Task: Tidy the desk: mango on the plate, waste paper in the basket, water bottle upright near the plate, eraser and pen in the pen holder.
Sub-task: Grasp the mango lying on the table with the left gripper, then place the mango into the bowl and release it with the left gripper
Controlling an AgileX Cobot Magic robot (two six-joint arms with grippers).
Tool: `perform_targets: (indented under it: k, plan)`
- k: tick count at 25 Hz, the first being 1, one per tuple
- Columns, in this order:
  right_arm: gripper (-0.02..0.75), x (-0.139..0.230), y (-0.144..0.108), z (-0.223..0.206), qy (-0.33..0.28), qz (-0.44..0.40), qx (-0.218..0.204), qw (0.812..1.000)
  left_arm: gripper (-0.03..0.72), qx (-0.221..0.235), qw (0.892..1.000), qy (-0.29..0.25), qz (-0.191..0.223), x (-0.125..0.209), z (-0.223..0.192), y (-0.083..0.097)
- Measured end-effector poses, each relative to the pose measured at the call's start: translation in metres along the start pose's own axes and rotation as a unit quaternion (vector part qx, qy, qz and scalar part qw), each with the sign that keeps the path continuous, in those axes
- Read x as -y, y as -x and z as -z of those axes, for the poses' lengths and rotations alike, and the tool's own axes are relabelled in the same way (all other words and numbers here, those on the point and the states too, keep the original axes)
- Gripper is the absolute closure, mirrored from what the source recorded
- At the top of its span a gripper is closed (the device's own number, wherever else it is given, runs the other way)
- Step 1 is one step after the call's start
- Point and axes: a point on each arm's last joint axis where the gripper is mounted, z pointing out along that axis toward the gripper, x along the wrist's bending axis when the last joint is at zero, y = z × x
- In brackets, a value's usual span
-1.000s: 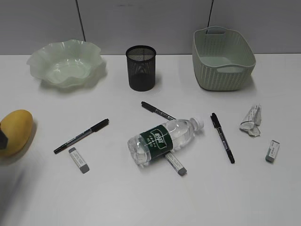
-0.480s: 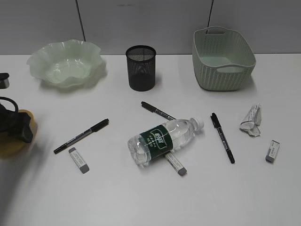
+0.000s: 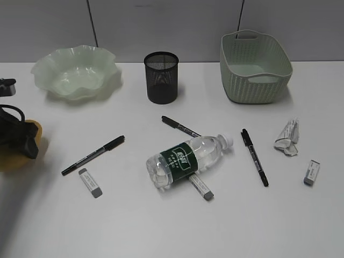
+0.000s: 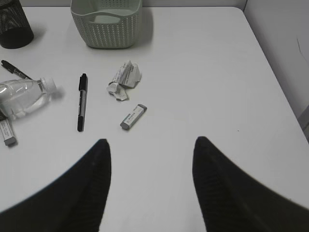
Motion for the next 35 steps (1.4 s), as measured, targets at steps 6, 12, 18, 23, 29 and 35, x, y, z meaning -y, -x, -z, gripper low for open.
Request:
perform_targets:
  k: [6,12,18,23,29,35]
  plan:
    - [0.300,0.000,0.000,0.000,0.000,0.000,0.000,1.000,0.119,0.007,0.999,0.043,-0.008,-0.030,0.047,0.005]
    - [0.300,0.000,0.000,0.000,0.000,0.000,0.000,1.000,0.119,0.025,0.983,0.180,-0.006,-0.090,0.105,0.014]
    - [0.300,0.000,0.000,0.000,0.000,0.000,0.000,1.000,0.119,0.068,0.972,0.226,0.018,-0.156,0.091,0.025]
    - [0.300,0.000,0.000,0.000,0.000,0.000,0.000,1.000,0.119,0.084,0.975,0.206,0.014,-0.186,0.037,0.042]
    - [0.300,0.000,0.000,0.000,0.000,0.000,0.000,1.000,0.090,0.090,0.981,0.171,0.013,-0.196,-0.027,0.052]
    - [0.300,0.000,0.000,0.000,0.000,0.000,0.000,1.000,0.049,0.082,0.981,0.175,0.007,-0.197,-0.029,0.051]
